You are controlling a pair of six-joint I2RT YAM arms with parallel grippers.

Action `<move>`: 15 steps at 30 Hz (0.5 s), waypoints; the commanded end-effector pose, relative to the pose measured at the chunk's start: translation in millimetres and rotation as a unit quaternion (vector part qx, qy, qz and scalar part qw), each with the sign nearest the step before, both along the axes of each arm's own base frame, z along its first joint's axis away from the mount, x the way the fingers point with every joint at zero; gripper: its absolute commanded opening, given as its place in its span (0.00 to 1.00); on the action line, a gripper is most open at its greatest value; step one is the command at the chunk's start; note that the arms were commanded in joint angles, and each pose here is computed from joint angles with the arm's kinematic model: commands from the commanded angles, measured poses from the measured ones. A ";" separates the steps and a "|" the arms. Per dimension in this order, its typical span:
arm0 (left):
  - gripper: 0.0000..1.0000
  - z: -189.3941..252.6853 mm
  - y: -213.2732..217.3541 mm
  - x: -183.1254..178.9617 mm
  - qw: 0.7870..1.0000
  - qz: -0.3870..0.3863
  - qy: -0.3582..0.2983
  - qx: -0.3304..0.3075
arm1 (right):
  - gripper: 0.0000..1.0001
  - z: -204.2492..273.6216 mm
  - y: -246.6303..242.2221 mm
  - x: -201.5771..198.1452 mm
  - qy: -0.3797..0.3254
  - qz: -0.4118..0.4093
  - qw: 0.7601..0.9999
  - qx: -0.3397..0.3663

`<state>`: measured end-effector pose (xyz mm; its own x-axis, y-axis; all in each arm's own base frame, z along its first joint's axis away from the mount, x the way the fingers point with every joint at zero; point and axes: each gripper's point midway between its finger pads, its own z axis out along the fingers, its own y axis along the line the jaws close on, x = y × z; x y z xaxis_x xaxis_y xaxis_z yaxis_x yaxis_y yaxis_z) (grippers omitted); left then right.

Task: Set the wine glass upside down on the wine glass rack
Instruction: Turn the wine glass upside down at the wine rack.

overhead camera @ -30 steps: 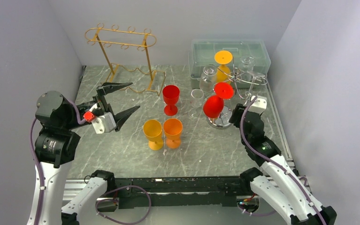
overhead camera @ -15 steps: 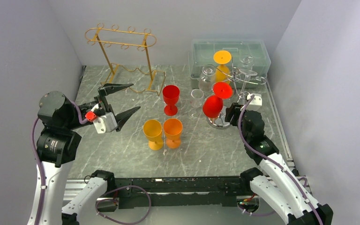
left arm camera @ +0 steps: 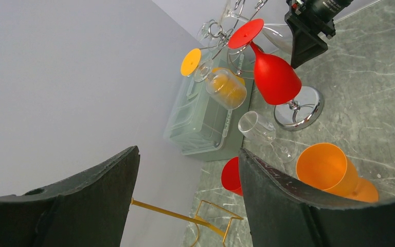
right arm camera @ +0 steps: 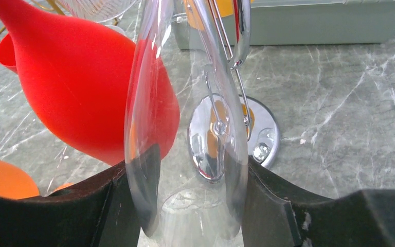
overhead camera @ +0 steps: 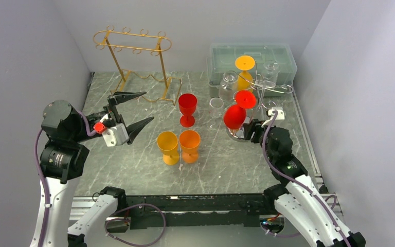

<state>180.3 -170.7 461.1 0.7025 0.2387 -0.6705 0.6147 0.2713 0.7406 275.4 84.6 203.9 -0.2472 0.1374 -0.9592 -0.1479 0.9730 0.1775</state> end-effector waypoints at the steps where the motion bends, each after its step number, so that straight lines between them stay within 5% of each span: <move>1: 0.75 3.4 0.8 -0.7 1.000 0.001 -0.014 0.001 | 0.00 -8.9 4.3 -6.4 0.004 0.023 1.000 -0.010; 15: 0.75 3.4 0.8 -0.7 1.000 0.001 -0.014 0.001 | 0.00 0.3 -5.1 -20.5 -0.041 0.014 0.999 0.001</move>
